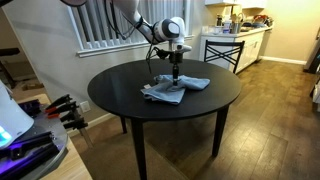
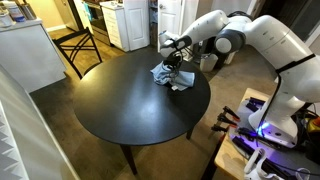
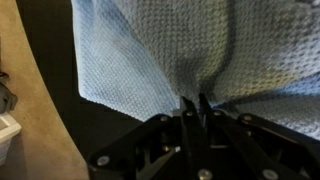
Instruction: Use the towel to wipe the table.
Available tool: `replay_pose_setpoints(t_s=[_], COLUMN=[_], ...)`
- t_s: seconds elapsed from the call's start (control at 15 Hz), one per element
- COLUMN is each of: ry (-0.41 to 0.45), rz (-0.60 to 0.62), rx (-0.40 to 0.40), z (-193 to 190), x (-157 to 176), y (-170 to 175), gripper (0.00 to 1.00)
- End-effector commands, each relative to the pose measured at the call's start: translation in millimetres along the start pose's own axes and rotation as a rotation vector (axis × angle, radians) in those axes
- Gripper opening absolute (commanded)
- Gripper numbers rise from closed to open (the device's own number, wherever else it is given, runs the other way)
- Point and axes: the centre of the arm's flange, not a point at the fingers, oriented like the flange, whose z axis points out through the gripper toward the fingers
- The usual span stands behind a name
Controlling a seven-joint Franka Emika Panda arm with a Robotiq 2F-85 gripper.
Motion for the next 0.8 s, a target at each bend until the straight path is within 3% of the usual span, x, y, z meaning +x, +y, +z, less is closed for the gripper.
replay_pose_setpoints(t_s=[0.0, 0.47, 0.73], ry=[-0.017, 0.031, 0.04], rz=[-0.158, -0.509, -0.687], rx=[-0.009, 0.031, 0.057], z=[-21, -87, -118], x=[-58, -251, -364], y=[-44, -149, -183], gripper=[0.02, 0.02, 0.02])
